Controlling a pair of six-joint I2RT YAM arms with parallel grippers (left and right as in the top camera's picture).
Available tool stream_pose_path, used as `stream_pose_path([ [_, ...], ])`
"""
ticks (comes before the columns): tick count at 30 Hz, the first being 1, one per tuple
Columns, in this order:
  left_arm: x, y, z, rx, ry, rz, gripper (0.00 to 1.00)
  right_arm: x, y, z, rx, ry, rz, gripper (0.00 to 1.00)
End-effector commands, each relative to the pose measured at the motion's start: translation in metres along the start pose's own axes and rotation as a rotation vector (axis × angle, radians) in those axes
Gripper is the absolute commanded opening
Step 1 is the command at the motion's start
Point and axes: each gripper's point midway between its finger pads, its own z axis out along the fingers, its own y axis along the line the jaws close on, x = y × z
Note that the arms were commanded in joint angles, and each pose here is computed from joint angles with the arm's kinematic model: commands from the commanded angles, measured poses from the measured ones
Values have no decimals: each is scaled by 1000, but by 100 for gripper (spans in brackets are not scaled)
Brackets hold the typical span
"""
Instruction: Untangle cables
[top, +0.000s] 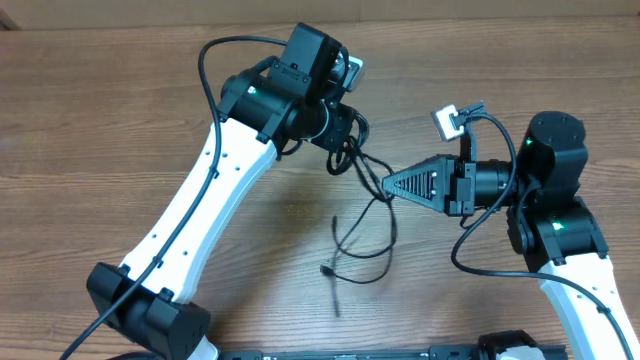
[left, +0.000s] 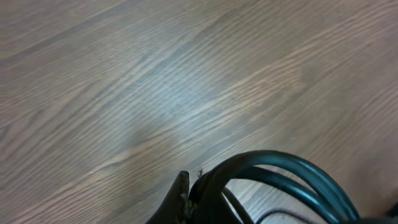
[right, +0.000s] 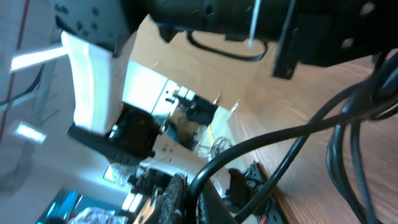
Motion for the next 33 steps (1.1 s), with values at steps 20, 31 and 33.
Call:
stream_pose_path([
  [20,-9,119,-39,-52,-96,-197,4,22,38,-4,-120,110,-64,15],
  [31,-23,28,-53,440,-143,-99,4,9,-87,-26,461,-273,557,100],
  [33,-25,15,-53,471,-130,-132,4,7,-91,-28,479,-302,602,100],
])
